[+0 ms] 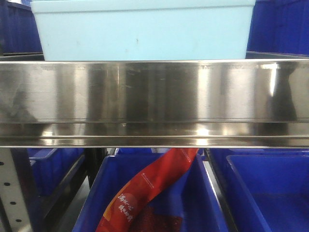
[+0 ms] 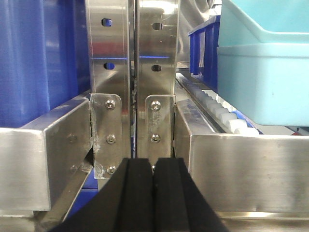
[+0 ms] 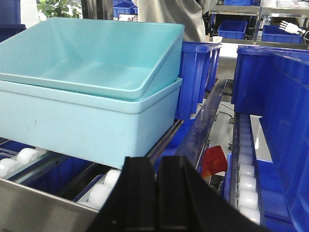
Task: Move two blue bins to right shelf middle
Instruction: 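Open both grippers and withdraw them down from the stacked bins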
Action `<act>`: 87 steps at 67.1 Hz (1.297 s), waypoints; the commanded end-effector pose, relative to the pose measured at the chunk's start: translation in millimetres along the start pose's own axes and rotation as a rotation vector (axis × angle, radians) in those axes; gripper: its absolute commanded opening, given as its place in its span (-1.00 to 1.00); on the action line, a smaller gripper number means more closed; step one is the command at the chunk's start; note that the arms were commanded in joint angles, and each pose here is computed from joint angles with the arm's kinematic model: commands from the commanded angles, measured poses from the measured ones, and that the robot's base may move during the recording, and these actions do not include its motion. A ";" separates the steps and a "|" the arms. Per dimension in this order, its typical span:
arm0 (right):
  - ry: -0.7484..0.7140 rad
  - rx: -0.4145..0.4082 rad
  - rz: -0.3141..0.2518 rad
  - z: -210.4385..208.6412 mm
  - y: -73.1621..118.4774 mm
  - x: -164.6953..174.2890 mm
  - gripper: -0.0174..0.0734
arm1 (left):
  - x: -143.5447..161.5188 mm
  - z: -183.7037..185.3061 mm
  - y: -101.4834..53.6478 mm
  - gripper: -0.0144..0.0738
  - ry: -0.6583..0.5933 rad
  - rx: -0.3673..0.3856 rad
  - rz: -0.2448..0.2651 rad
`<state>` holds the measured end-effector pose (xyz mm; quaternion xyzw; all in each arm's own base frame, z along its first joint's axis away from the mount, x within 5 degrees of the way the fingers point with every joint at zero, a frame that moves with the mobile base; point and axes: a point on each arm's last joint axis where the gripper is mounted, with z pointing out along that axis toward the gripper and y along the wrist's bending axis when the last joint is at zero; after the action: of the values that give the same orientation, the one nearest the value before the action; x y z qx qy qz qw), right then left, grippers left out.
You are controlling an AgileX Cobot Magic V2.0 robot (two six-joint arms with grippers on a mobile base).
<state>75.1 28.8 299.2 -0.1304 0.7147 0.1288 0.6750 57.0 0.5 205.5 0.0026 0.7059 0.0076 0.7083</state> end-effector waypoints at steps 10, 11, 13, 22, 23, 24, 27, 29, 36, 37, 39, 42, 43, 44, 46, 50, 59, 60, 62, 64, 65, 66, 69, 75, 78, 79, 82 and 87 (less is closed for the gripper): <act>-0.031 0.003 -0.017 -1.0 -0.2 -2.5 -0.97 | -2.6 -0.5 0.0 -0.93 -0.028 -0.001 0.001; -0.031 0.003 -0.017 -1.0 -0.2 -2.5 -0.97 | -2.6 -0.5 0.0 -0.93 -0.028 -0.001 0.001; -0.031 0.003 -0.017 -1.0 -0.2 -2.5 -0.97 | -2.6 -0.5 0.0 -0.93 -0.028 -0.001 0.001; -0.025 0.003 -0.017 -1.0 -0.3 -2.0 -0.97 | -2.6 -0.5 0.0 -0.93 -0.028 -0.001 0.001; -0.023 0.004 -0.017 -1.0 -0.3 -1.8 -0.97 | -2.6 -0.5 0.0 -0.93 -0.028 -0.001 0.001; -0.017 0.007 -0.022 -1.0 -0.6 -1.3 -0.97 | -2.6 -0.5 0.0 -0.93 -0.028 -0.001 0.001; -0.011 0.021 -0.018 -1.0 -1.7 -0.7 -0.97 | -2.6 -0.5 0.0 -0.93 -0.028 -0.001 0.001; -0.005 0.037 -0.011 -0.9 -3.0 0.4 -0.97 | -2.6 -0.5 0.0 -0.93 -0.028 -0.001 0.001; -0.004 0.110 -0.003 -2.6 -8.4 3.6 -0.97 | -2.6 -0.5 0.0 -0.93 -0.028 -0.001 0.001; -0.002 0.122 -0.009 -3.1 -9.3 5.4 -0.97 | -2.6 -0.5 0.0 -0.93 -0.028 -0.001 0.001; -0.010 0.153 -0.007 -4.8 -11.4 7.2 -0.97 | -2.6 -0.5 0.0 -0.93 -0.028 -0.001 0.001; -0.023 0.191 0.000 -7.8 -13.8 11.0 -0.97 | -2.6 -0.5 0.0 -0.93 -0.028 -0.001 0.001; -0.030 0.203 0.007 -9.7 -14.2 12.4 -0.97 | -2.6 -0.5 0.0 -0.93 -0.028 -0.001 0.001; -0.030 0.214 0.010 -10.7 -14.9 15.2 -0.97 | -2.6 -0.5 0.0 -0.93 -0.028 -0.001 0.001; -0.037 0.241 0.020 -13.3 -16.1 19.0 -0.97 | -2.6 -0.5 0.0 -0.93 -0.028 -0.001 0.001; -0.054 0.281 0.038 -18.7 -17.2 29.1 -0.97 | -2.6 -0.5 0.0 -0.93 -0.028 -0.001 0.001; -0.068 0.333 0.062 -25.0 -18.0 54.9 -0.97 | -2.6 -0.5 0.0 -0.93 -0.028 -0.001 0.001; -0.066 0.336 0.065 -24.8 -18.2 59.1 -0.97 | -2.6 -0.5 0.0 -0.93 -0.028 -0.001 0.001; -0.065 0.345 0.068 -25.0 -18.6 64.6 -0.97 | -2.6 -0.5 0.0 -0.93 -0.028 -0.001 0.001; -0.066 0.348 0.067 -25.0 -18.7 69.6 -0.97 | -2.6 -0.5 0.0 -0.93 -0.028 -0.001 0.001; -0.067 0.348 0.067 -24.9 -18.8 71.9 -0.97 | -2.6 -0.5 0.0 -0.93 -0.028 -0.001 0.001; -0.068 0.350 0.067 -24.8 -18.9 75.6 -0.97 | -2.6 -0.5 0.0 -0.93 -0.028 -0.001 0.001; -0.070 0.351 0.067 -24.4 -19.0 83.9 -0.97 | -2.6 -0.5 0.0 -0.93 -0.028 -0.001 0.001; -0.049 0.353 0.071 -22.1 -19.9 96.9 -0.97 | -2.6 -0.5 0.0 -0.93 -0.028 -0.001 0.001; -0.074 0.353 0.072 -22.2 -20.0 94.7 -0.97 | -2.6 -0.5 0.0 -0.93 -0.028 -0.001 0.001; -0.076 0.353 0.075 -22.2 -20.0 94.5 -0.97 | -2.6 -0.5 0.0 -0.93 -0.028 -0.001 0.001; -0.048 0.352 0.080 -22.0 -19.8 97.1 -0.97 | -2.6 -0.5 0.0 -0.93 -0.028 -0.001 0.001; -0.051 0.352 0.080 -22.0 -19.8 96.9 -0.97 | -2.6 -0.5 0.0 -0.93 -0.028 -0.001 0.001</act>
<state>56.5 1.7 201.3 0.0197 0.7250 0.0354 0.6875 57.0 0.5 205.8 0.0033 0.7051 0.0082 0.7091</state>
